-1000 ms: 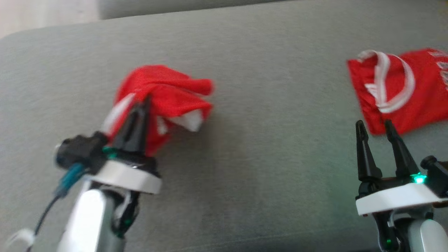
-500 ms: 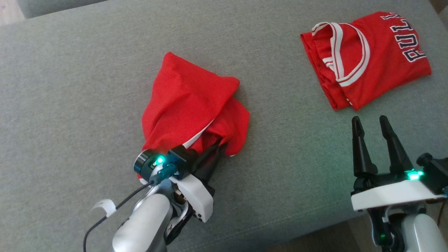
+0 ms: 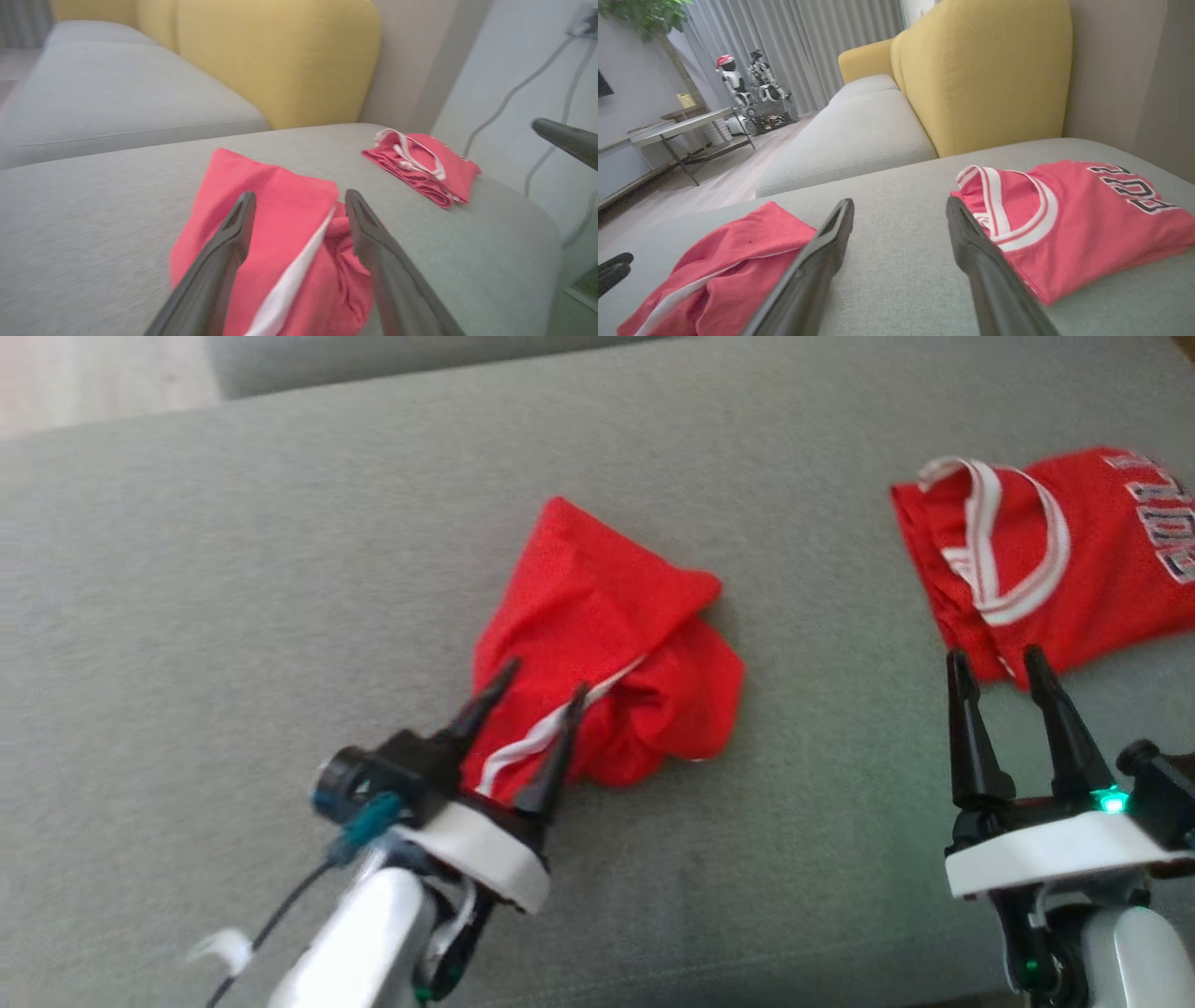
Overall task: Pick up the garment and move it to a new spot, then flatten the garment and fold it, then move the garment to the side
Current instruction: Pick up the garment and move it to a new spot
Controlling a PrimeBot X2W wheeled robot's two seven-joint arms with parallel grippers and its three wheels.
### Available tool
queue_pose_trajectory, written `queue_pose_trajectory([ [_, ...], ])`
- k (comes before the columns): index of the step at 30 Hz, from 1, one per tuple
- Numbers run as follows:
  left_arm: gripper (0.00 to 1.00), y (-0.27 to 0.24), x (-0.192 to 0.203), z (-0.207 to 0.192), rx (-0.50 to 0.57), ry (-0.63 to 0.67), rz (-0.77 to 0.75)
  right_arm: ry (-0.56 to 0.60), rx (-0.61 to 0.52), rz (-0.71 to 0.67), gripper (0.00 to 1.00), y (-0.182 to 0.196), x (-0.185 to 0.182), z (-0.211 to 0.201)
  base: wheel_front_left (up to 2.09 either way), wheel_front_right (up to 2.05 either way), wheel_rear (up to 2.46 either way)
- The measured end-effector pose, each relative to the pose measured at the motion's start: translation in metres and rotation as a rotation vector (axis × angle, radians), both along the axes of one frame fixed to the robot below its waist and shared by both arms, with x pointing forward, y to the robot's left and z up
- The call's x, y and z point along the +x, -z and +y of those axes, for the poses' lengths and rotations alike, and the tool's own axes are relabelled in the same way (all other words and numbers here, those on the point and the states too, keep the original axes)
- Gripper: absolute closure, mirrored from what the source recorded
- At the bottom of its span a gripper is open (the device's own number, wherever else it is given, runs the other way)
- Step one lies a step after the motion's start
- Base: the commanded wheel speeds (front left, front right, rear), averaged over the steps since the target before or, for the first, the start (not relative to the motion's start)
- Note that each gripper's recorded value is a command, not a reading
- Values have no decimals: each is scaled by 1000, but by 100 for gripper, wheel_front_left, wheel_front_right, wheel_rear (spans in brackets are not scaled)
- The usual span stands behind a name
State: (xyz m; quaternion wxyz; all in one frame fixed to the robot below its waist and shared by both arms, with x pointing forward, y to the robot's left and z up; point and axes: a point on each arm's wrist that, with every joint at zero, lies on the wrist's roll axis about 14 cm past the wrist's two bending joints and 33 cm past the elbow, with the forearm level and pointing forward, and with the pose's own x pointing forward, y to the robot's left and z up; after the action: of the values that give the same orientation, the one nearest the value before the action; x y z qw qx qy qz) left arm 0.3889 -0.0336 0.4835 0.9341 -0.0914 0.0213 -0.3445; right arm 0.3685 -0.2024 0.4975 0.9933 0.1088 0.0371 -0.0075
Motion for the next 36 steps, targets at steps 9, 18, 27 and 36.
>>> queue_pose_trajectory([
  [9, 0, -38, 17, 116, -24, -430, -88, -109, -17, -20, 0, -12, 6, 33, 0, 0, 0],
  [18, 0, -26, -17, 193, 34, -634, -60, -176, -35, -45, 0, -25, 5, 54, 0, 0, 0],
  [27, 0, -16, -43, 192, 67, -622, -40, -175, -74, -10, 0, -18, -15, 52, 0, 0, 0],
  [36, 0, -17, -54, 187, 83, -606, -39, -159, -82, -2, 0, -18, -25, 46, 0, 0, 0],
])
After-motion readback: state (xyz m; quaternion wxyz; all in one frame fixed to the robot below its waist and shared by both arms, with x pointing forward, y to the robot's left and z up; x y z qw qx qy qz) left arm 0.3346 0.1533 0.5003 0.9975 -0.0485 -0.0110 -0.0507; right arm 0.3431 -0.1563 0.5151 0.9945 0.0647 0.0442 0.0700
